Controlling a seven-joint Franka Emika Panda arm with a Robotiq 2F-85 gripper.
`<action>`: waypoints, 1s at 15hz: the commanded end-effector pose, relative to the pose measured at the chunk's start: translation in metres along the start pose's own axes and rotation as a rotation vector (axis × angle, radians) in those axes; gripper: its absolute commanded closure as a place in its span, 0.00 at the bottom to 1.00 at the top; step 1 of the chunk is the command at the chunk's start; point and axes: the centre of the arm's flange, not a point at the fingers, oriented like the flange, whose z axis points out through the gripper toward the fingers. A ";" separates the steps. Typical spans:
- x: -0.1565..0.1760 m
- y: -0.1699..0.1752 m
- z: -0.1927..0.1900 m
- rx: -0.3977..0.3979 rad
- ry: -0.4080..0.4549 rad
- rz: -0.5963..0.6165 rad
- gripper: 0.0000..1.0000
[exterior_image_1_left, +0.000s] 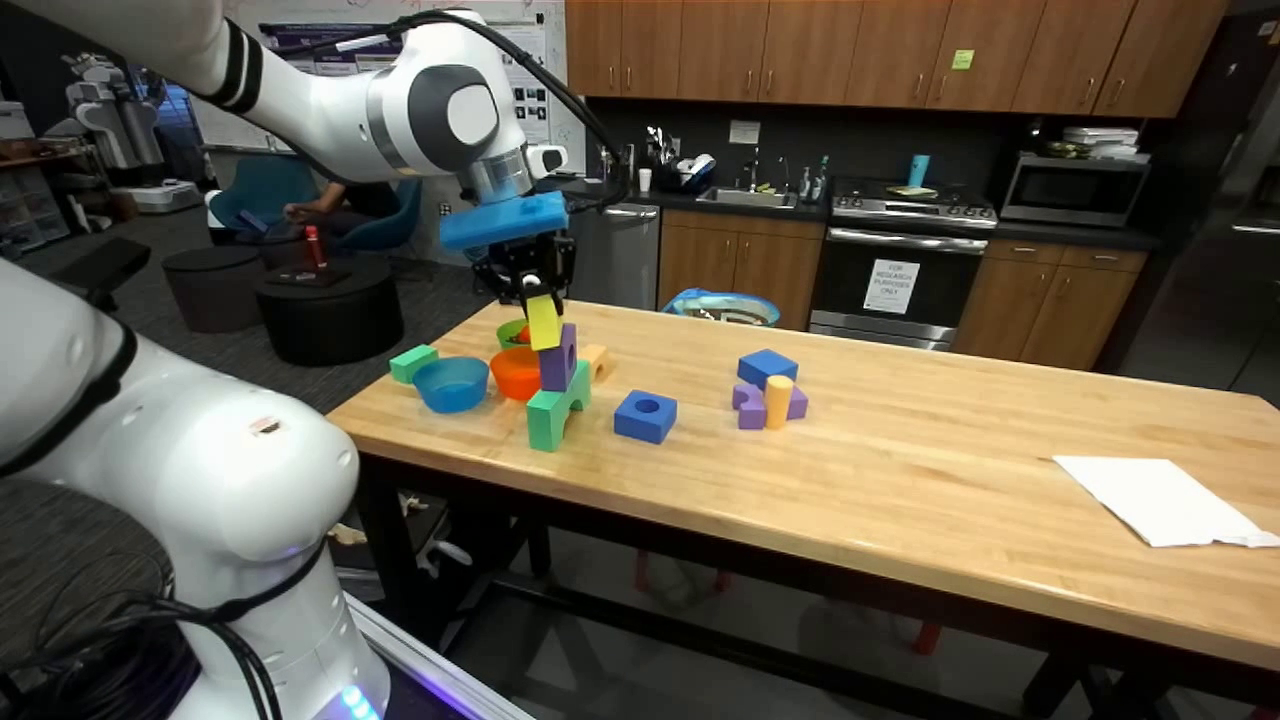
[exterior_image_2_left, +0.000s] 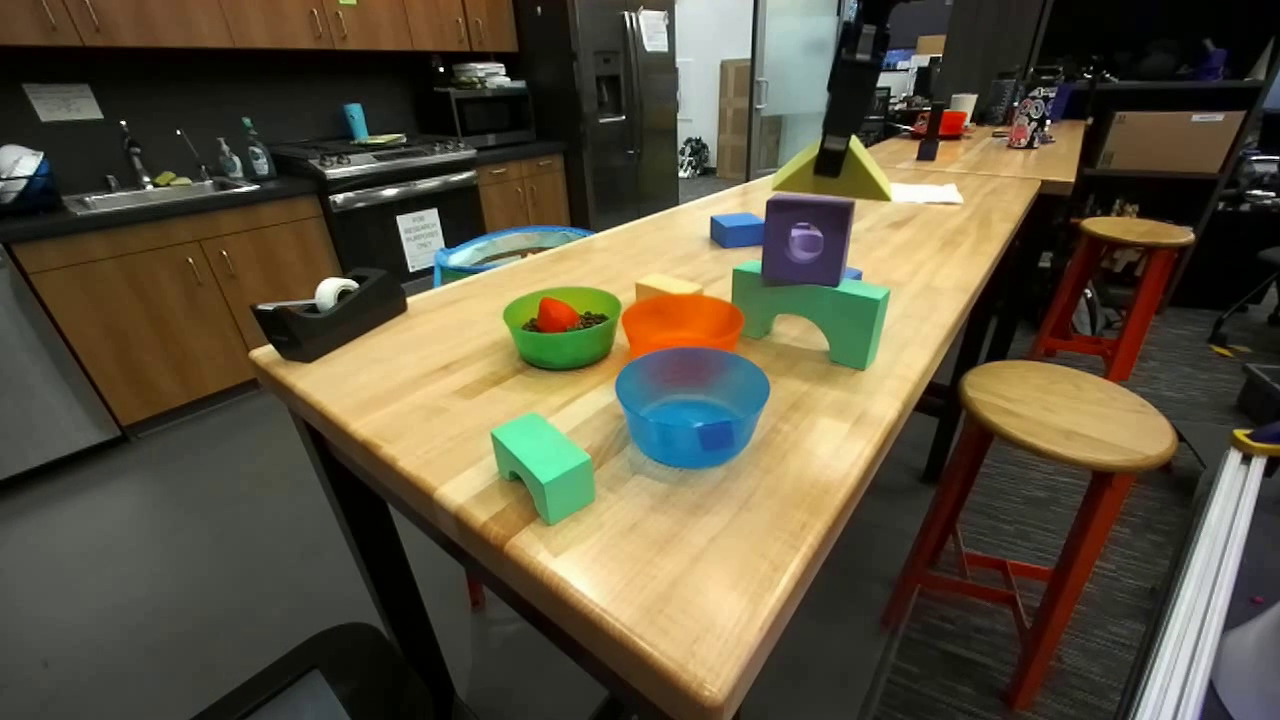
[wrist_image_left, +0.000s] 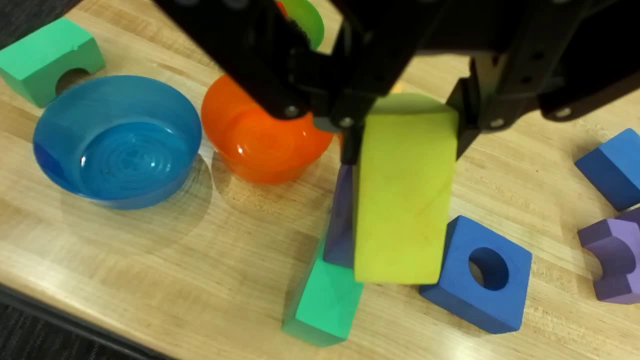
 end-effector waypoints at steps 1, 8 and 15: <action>0.001 -0.010 -0.008 -0.025 0.013 0.002 0.84; 0.008 -0.008 -0.011 -0.018 0.014 -0.007 0.84; 0.012 -0.003 -0.013 -0.009 0.017 -0.009 0.84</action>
